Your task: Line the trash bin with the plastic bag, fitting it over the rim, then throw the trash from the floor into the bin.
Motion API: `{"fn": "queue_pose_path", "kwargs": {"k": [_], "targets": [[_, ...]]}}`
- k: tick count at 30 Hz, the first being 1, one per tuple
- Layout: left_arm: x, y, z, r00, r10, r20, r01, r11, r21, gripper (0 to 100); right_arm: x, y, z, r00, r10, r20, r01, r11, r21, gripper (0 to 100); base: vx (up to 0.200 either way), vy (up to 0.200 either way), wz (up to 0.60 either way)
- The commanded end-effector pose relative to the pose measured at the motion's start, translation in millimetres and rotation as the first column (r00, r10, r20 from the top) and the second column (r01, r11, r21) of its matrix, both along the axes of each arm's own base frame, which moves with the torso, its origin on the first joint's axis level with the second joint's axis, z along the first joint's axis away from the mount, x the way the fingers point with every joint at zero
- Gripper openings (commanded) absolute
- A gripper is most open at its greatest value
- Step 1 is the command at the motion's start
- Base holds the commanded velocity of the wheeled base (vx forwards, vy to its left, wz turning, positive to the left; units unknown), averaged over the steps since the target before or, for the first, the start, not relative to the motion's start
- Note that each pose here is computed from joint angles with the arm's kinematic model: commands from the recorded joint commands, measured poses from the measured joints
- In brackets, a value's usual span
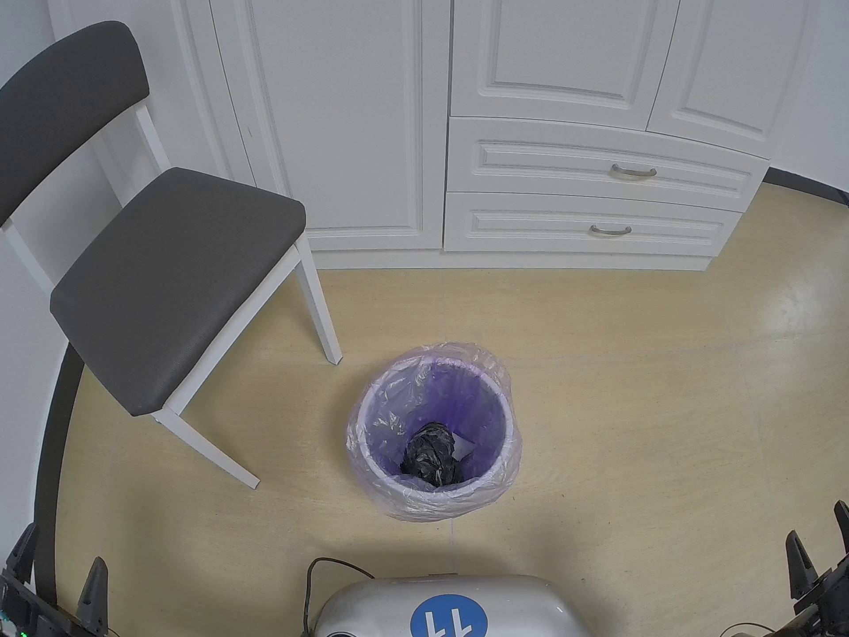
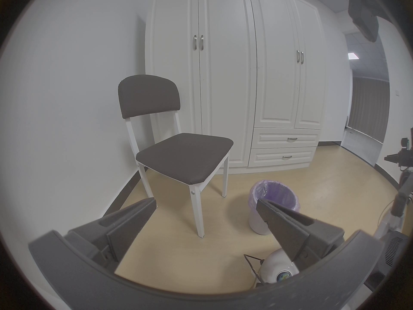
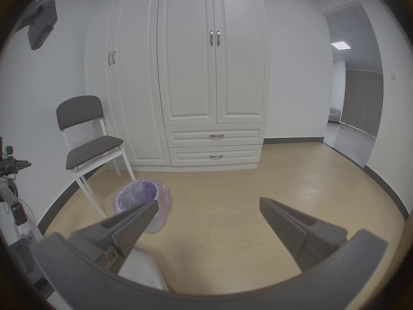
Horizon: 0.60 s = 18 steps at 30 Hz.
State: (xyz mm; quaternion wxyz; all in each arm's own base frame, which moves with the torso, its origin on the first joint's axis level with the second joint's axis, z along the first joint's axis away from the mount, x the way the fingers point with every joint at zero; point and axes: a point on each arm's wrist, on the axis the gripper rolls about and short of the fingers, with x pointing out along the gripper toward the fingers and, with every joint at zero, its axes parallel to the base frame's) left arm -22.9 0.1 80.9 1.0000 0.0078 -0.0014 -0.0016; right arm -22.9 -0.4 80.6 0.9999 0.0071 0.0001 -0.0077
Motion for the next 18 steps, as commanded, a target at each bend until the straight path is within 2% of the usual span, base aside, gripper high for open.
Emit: {"fn": "queue_pose_path", "kwargs": {"k": [1, 18], "targets": [[0.1, 0.0, -5.2, 1.000, 0.000, -0.001, 0.000, 1.000, 0.000, 100, -0.5, 0.0, -2.7, 1.000, 0.002, 0.006, -0.002, 1.000, 0.001, 100, 0.000, 0.000, 0.00], [0.1, 0.0, -5.2, 1.000, 0.000, -0.001, 0.000, 1.000, -0.005, 100, -0.1, 0.0, -2.9, 1.000, 0.002, 0.019, -0.002, 1.000, 0.006, 100, 0.000, 0.000, 0.00]]}}
